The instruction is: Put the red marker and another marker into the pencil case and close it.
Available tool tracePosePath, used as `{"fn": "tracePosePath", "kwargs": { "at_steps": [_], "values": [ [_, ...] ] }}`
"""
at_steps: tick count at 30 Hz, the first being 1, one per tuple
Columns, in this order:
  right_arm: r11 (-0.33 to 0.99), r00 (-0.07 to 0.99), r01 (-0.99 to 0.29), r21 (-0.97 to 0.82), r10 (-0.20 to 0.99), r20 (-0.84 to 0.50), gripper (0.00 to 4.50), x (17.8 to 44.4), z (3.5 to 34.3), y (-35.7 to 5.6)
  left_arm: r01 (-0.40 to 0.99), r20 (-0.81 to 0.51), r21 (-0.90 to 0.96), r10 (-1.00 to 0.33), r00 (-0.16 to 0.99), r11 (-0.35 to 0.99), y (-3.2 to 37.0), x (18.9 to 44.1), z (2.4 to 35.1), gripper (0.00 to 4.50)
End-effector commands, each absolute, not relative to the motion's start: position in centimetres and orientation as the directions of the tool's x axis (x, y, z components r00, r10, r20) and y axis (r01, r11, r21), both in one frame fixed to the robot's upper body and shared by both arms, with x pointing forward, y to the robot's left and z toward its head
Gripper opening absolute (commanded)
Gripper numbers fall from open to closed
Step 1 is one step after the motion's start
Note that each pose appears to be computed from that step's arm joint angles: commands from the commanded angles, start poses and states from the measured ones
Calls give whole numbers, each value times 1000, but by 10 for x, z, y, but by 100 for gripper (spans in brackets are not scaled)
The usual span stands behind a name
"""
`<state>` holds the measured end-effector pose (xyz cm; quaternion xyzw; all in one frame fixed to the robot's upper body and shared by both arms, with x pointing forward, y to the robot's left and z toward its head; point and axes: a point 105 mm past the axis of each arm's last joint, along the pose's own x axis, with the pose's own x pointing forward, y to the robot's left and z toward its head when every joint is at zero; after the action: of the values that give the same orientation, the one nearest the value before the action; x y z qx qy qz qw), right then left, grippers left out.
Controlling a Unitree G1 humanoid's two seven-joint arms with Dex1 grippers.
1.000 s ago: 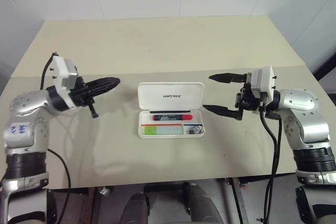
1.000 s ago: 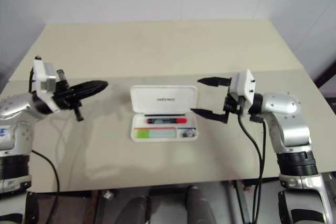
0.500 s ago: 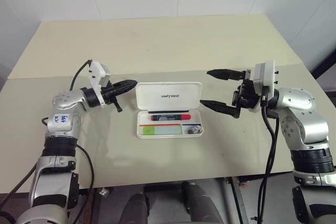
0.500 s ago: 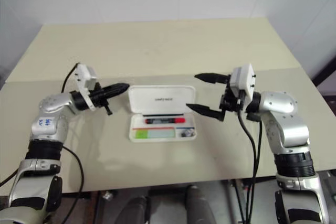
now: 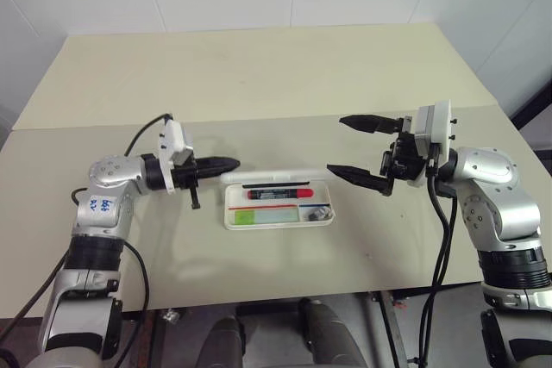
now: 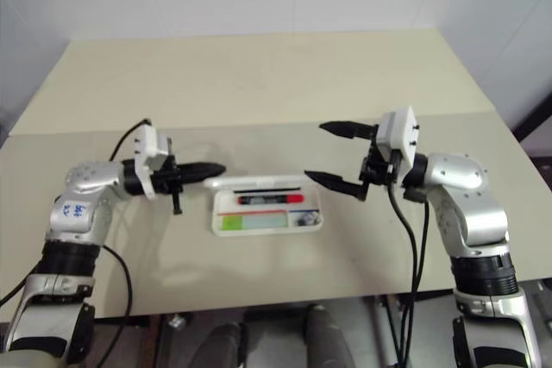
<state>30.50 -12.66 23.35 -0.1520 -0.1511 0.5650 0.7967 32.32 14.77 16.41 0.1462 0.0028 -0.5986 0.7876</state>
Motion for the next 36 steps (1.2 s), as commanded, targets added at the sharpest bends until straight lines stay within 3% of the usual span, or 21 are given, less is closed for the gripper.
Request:
{"fn": "tracePosePath", "kwargs": {
  "at_steps": [1, 9, 18, 27, 31, 34, 36],
  "values": [
    [326, 317, -833, -447, 943, 96, 450, 300, 244, -129, 968, -264, 213, -947, 185, 130, 138, 305, 151, 1],
    [334, 328, -832, -443, 940, 94, 450, 298, 241, -128, 979, -358, 176, -919, 165, 107, 121, 300, 115, 1],
    [354, 345, -830, -432, 933, 104, 450, 294, 238, -126, 975, -382, 166, -902, 200, 146, 110, 309, 107, 1],
    [381, 375, -820, -427, 921, 102, 450, 296, 232, -133, 951, -90, 163, -956, 281, 264, 127, 313, 171, 1],
    [396, 396, -812, -429, 913, 95, 450, 298, 228, -138, 933, -38, 163, -943, 330, 320, 147, 307, 187, 1],
    [404, 408, -808, -428, 909, 88, 450, 302, 224, -142, 916, -40, 169, -926, 374, 363, 161, 303, 188, 63],
    [407, 411, -807, -428, 907, 88, 450, 304, 224, -143, 908, -45, 184, -919, 391, 377, 163, 303, 184, 128]
  ]
}}
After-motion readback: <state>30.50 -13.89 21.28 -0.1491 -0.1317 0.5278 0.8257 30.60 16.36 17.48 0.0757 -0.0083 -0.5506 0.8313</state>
